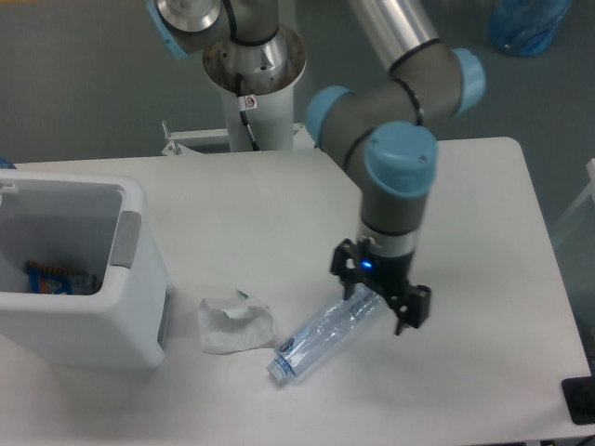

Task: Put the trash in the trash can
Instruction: 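Move the gripper over the crumpled white tissue and lower toward it, then close the gripper on the white tissue and lift it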

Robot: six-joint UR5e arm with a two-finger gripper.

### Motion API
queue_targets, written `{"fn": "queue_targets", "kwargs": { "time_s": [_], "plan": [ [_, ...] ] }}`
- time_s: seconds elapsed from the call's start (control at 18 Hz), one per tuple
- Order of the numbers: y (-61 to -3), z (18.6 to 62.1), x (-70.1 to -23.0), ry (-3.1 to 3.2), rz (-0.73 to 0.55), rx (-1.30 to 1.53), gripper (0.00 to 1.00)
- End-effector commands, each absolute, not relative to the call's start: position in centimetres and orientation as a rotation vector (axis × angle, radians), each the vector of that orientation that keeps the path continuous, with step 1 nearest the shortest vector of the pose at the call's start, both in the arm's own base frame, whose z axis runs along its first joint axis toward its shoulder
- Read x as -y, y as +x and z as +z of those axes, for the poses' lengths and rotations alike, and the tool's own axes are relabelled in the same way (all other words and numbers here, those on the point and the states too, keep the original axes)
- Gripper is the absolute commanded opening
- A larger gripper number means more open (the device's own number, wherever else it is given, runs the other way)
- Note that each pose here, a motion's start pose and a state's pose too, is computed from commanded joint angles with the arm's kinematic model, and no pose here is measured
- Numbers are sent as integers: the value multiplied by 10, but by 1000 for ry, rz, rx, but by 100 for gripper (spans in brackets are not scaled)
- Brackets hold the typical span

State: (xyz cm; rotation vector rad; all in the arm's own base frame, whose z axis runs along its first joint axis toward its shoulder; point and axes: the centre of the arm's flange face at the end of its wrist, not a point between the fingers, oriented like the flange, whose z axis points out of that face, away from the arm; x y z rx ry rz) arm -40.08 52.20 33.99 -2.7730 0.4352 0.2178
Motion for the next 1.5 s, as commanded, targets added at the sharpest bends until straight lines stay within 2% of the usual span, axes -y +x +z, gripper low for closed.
{"fn": "queue_targets", "kwargs": {
  "time_s": [0.11,0.28,0.5,0.61,0.94,1.06,1.11,1.28,1.33,1.5],
  "plan": [
    [-376,327,-535,-2780,180,-491,100],
    [-327,280,-542,-2815,56,-597,100],
    [-301,263,-553,-2818,0,-659,100],
    [-278,241,-555,-2846,-62,-696,100],
    [-264,199,-563,-2881,-150,-727,100],
    [-262,198,-564,-2883,-152,-727,100],
    [-262,198,-564,-2882,-152,-729,81],
    [-262,196,-564,-2893,-164,-705,6],
    [-262,196,-565,-2897,-167,-669,0],
    [-270,204,-573,-2907,-144,-563,0]
  ]
}}
